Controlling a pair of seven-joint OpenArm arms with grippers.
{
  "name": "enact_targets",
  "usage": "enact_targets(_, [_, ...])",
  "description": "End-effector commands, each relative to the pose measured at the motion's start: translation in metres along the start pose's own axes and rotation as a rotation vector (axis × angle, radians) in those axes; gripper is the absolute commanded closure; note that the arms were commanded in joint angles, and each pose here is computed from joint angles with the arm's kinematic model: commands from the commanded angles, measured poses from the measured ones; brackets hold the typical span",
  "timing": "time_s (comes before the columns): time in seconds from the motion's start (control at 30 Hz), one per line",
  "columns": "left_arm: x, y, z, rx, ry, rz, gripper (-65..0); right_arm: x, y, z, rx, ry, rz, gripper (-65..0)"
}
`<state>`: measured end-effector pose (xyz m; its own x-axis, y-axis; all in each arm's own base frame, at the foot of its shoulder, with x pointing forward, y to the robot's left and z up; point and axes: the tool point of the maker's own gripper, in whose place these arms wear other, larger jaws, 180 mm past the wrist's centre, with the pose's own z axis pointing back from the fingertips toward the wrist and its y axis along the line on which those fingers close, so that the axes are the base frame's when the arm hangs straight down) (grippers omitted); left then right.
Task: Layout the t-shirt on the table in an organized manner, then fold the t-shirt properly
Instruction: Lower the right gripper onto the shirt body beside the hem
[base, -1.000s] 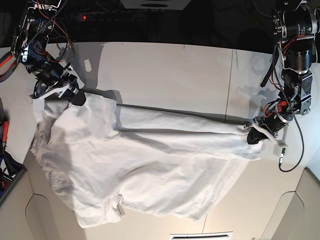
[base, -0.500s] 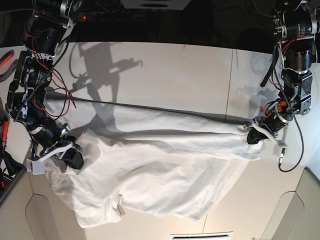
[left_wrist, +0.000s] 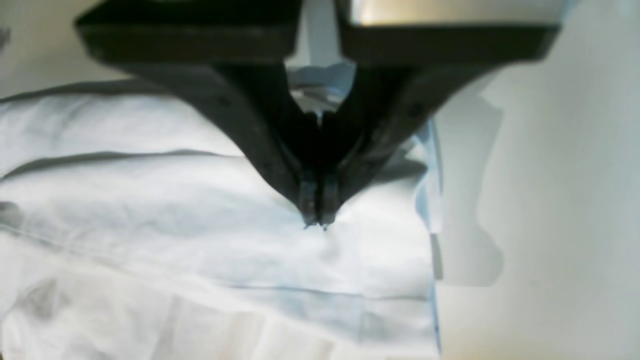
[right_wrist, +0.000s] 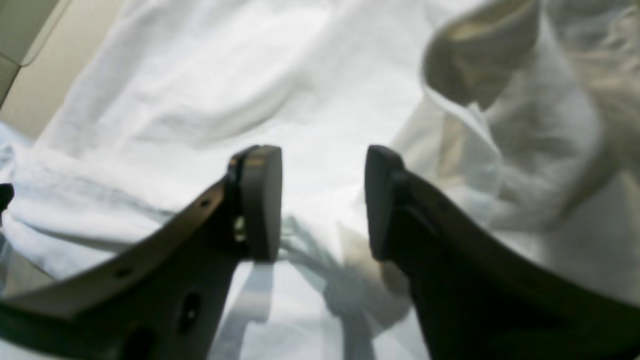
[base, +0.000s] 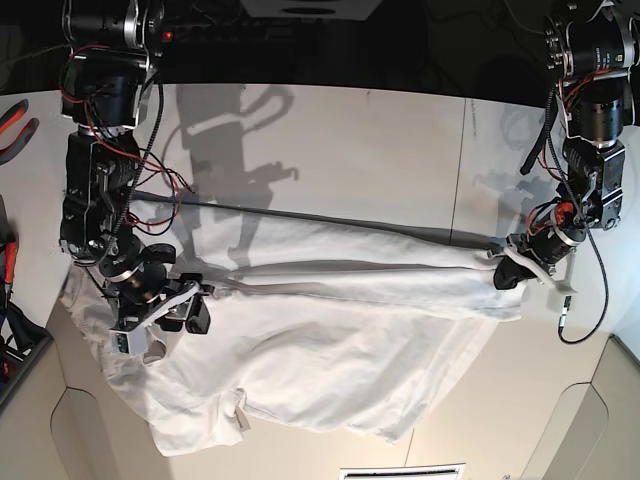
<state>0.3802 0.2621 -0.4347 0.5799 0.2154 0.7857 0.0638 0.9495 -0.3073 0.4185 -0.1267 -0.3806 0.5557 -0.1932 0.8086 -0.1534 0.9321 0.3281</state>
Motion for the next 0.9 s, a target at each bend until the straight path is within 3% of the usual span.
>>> enact_targets(0.0, [0.026, 0.001, 0.002, -0.011, -0.061, -0.014, 0.0, 0.028, 0.001, -0.002, 0.012, -0.068, 0.008, -26.9])
enact_targets(0.13, [0.025, 0.001, 0.002, -0.01, -0.06, -0.014, 0.0, 0.038, 0.004, 0.0, 0.024, -0.095, -0.006, -26.9])
enact_targets(0.3, [0.024, 0.002, 0.002, -0.01, -0.053, -0.014, 0.0, 0.078, 0.022, 0.029, 0.106, -0.215, 0.011, -26.5])
enact_targets(0.37, [0.024, 0.002, 0.002, -0.01, -0.053, -0.014, 0.0, 0.093, 0.024, 0.046, 0.1, -0.237, 0.045, -19.5])
enact_targets(0.43, [0.023, 0.002, 0.002, -0.01, -0.052, -0.014, 0.0, 0.102, 0.017, 0.065, 0.049, -0.246, 0.075, -3.8])
enact_targets(0.47, [0.023, 0.002, 0.002, -0.01, -0.051, -0.013, 0.0, 0.106, 0.011, 0.075, 0.016, -0.252, 0.093, 0.0])
enact_targets(0.6, [0.023, 0.002, 0.002, -0.01, -0.051, -0.013, 0.0, 0.105, -0.021, 0.105, -0.105, -0.273, 0.101, 0.0])
enact_targets(0.77, [0.023, 0.002, 0.002, -0.01, -0.051, -0.013, 0.0, 0.064, -0.08, 0.118, -0.29, -0.217, -0.077, 0.0])
enact_targets(0.87, [0.023, 0.002, 0.002, -0.011, -0.054, -0.01, 0.0, 0.031, -0.097, 0.106, -0.325, -0.136, -0.153, 0.0])
